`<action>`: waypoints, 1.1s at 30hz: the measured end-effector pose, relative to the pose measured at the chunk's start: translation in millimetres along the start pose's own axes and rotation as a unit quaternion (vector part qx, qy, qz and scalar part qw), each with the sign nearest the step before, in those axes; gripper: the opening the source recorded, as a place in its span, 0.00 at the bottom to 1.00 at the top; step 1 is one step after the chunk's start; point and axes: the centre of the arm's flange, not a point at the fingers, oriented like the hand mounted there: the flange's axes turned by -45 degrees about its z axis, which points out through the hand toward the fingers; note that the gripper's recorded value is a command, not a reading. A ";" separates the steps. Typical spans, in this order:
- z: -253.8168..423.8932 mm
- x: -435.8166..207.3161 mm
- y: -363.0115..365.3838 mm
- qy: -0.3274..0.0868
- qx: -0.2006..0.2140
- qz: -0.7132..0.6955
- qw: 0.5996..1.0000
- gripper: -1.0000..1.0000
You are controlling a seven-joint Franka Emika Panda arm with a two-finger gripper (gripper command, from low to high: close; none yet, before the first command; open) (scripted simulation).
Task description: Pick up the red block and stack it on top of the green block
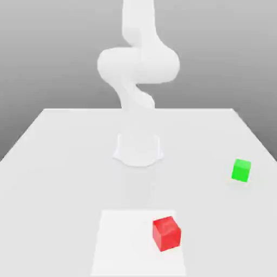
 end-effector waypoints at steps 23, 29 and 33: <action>374.1 -284.5 -59.9 -0.343 0.060 -0.157 0.924 0.50; 405.6 -314.9 -59.9 -0.345 0.060 -0.157 0.923 0.00; 409.1 -318.6 -60.0 -0.345 0.060 -0.157 0.923 0.00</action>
